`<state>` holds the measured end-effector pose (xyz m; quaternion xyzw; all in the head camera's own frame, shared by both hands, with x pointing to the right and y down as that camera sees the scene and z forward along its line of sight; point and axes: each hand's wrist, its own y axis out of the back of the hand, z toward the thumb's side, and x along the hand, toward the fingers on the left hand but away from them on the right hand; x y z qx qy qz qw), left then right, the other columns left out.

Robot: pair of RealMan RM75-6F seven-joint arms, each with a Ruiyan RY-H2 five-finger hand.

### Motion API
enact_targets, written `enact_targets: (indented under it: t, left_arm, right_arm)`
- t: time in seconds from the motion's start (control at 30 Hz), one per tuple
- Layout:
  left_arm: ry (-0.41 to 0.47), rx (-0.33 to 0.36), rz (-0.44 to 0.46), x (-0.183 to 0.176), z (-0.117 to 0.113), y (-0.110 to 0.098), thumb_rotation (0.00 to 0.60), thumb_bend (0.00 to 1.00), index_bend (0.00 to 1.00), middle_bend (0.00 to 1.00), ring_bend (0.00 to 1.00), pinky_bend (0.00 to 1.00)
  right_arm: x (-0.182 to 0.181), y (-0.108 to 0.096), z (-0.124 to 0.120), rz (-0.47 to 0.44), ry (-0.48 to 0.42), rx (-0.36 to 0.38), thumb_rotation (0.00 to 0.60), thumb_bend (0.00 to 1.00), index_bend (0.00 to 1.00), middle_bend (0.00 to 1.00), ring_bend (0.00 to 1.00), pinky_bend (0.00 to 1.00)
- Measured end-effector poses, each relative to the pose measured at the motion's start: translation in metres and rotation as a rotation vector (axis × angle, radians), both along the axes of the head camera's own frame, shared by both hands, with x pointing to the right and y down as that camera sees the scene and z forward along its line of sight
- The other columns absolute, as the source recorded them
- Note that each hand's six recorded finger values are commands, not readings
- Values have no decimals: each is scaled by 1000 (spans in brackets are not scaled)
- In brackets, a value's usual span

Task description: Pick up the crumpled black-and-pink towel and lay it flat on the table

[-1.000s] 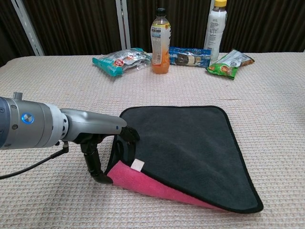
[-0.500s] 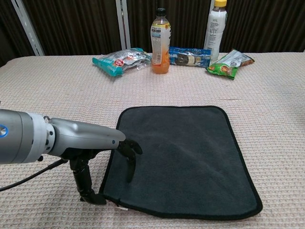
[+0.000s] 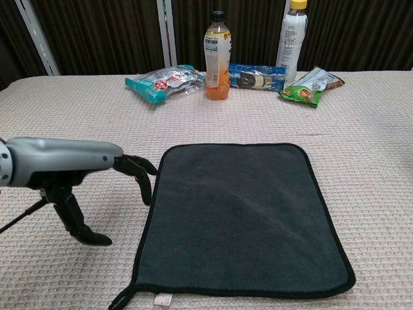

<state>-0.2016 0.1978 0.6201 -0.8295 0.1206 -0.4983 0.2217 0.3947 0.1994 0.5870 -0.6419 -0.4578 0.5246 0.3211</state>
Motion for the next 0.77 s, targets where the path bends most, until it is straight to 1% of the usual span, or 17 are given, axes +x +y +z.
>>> enact_targets:
  t: [0.03, 0.07, 0.1, 0.17, 0.2, 0.27, 0.3, 0.4, 0.5, 0.6, 0.77]
  left_arm:
    - [-1, 23, -20, -6, -1, -3, 600, 130, 44, 7, 0, 0]
    - [-4, 52, -39, -12, -1, -7, 600, 116, 14, 4, 0, 0]
    - [-8, 96, -65, -21, -2, -11, 600, 108, 4, 2, 0, 0]
    - [-14, 173, -107, -37, -5, -18, 600, 93, 0, 0, 0, 0]
    - [-19, 227, -138, -49, -7, -22, 600, 90, 0, 0, 0, 0]
    - [-29, 308, -190, -69, -9, -26, 600, 86, 0, 0, 0, 0]
    - [-39, 359, -228, -84, -11, -28, 600, 84, 0, 0, 0, 0]
    - [-64, 474, -327, -125, -16, -26, 600, 72, 0, 0, 0, 0]
    - [-94, 566, -406, -165, -22, -19, 600, 63, 0, 0, 0, 0]
    - [-146, 609, -453, -199, -27, -7, 600, 57, 0, 0, 0, 0]
    - [-246, 609, -470, -239, -34, 12, 600, 55, 0, 0, 0, 0]
  right_arm:
    - [1, 0, 1, -1, 4, -6, 600, 161, 24, 0, 0, 0]
    - [1, 1, 3, -1, 7, -11, 600, 162, 24, 0, 0, 0]
    - [2, 1, 4, -1, 11, -16, 600, 162, 24, 0, 0, 0]
    - [3, 1, 8, -3, 23, -31, 600, 162, 24, 0, 0, 0]
    - [3, 2, 10, -4, 28, -36, 600, 162, 24, 0, 0, 0]
    - [3, 4, 14, -7, 41, -50, 600, 162, 24, 0, 0, 0]
    - [3, 5, 16, -8, 45, -55, 600, 162, 24, 0, 0, 0]
    - [2, 7, 19, -11, 58, -65, 600, 162, 24, 0, 0, 0]
    - [2, 10, 20, -9, 69, -71, 600, 162, 23, 0, 0, 0]
    - [4, 13, 20, -1, 75, -83, 600, 161, 24, 0, 0, 0]
    - [7, 21, 13, 9, 88, -96, 600, 162, 24, 0, 0, 0]
